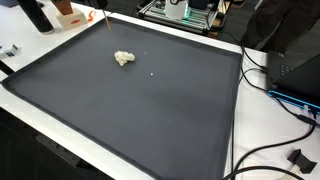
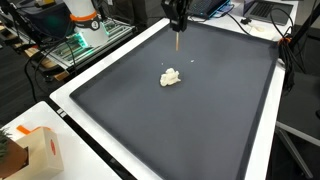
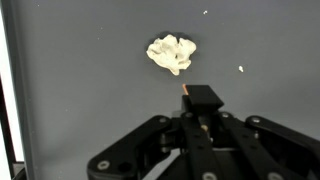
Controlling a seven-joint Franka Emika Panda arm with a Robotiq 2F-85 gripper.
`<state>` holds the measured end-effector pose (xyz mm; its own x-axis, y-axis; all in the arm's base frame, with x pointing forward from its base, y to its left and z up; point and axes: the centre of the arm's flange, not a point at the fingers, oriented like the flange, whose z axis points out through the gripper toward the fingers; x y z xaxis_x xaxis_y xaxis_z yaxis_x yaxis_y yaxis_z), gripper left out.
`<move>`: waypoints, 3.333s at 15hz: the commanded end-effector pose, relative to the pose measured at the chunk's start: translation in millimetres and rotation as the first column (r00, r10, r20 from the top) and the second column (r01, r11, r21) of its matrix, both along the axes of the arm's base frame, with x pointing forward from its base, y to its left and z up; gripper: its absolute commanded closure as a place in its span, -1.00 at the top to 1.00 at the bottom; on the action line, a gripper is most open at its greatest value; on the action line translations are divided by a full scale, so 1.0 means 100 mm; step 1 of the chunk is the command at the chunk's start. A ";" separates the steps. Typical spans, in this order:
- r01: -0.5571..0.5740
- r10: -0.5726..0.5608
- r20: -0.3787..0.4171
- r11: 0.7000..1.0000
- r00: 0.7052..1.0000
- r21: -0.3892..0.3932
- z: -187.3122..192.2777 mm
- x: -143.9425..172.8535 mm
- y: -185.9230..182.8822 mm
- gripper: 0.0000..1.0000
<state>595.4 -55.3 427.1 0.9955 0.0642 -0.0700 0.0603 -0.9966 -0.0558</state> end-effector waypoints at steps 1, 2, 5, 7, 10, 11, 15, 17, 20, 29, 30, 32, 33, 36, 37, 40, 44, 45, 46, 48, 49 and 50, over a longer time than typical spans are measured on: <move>0.000 0.000 0.000 1.000 1.000 0.000 0.00 0.00 0.00 -0.74; 0.000 0.000 0.000 1.000 1.000 0.000 0.00 0.00 0.00 -0.74; -0.005 0.005 -0.041 1.000 0.999 0.011 -0.19 0.02 -0.04 -0.94; -0.018 0.018 -0.057 1.000 0.998 0.012 -0.34 0.01 -0.04 -0.94; -0.029 0.030 -0.095 0.999 0.995 0.016 -0.60 0.01 -0.03 -0.94; -0.029 0.031 -0.105 0.999 0.994 0.013 -0.68 0.01 -0.02 -0.94; -0.052 0.053 -0.122 0.999 0.991 0.014 -0.92 0.01 -0.02 -0.94; -0.060 0.062 -0.125 0.998 0.990 0.018 -1.00 0.02 -0.02 -0.94; -0.062 0.063 -0.112 0.998 0.992 0.015 -1.08 0.02 -0.03 -0.94; -0.084 0.085 -0.101 0.996 0.991 0.017 -1.19 0.03 -0.07 -0.94; -0.083 0.085 -0.102 0.996 0.991 0.018 -1.20 0.03 -0.08 -0.94; -0.086 0.087 -0.102 0.996 0.991 0.019 -1.23 0.03 -0.08 -0.94; -0.083 0.084 -0.101 0.996 0.991 0.019 -1.25 0.03 -0.08 -0.94; -0.084 0.085 -0.087 0.996 0.993 0.016 -1.30 0.04 -0.09 -0.94; -0.083 0.084 -0.085 0.996 0.993 0.014 -1.32 0.04 -0.09 -0.94; -0.090 0.092 -0.093 0.996 0.991 0.021 -1.38 0.03 -0.10 -0.94; -0.099 0.101 -0.105 0.995 0.989 0.029 -1.43 0.04 -0.10 -0.94; -0.101 0.104 -0.105 0.994 0.989 0.033 -1.45 0.04 -0.10 -0.94; -0.102 0.105 -0.107 0.994 0.989 0.033 -1.47 0.05 -0.10 -0.94; -0.106 0.109 -0.110 0.994 0.988 0.035 -1.51 0.05 -0.10 -0.94; -0.106 0.109 -0.111 0.994 0.988 0.036 -1.52 0.05 -0.09 -0.94; -0.105 0.109 -0.112 0.994 0.988 0.036 -1.54 0.06 -0.09 -0.94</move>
<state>602.6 -62.6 284.1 0.9694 0.1626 -0.1840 0.1495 -0.9852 -0.0834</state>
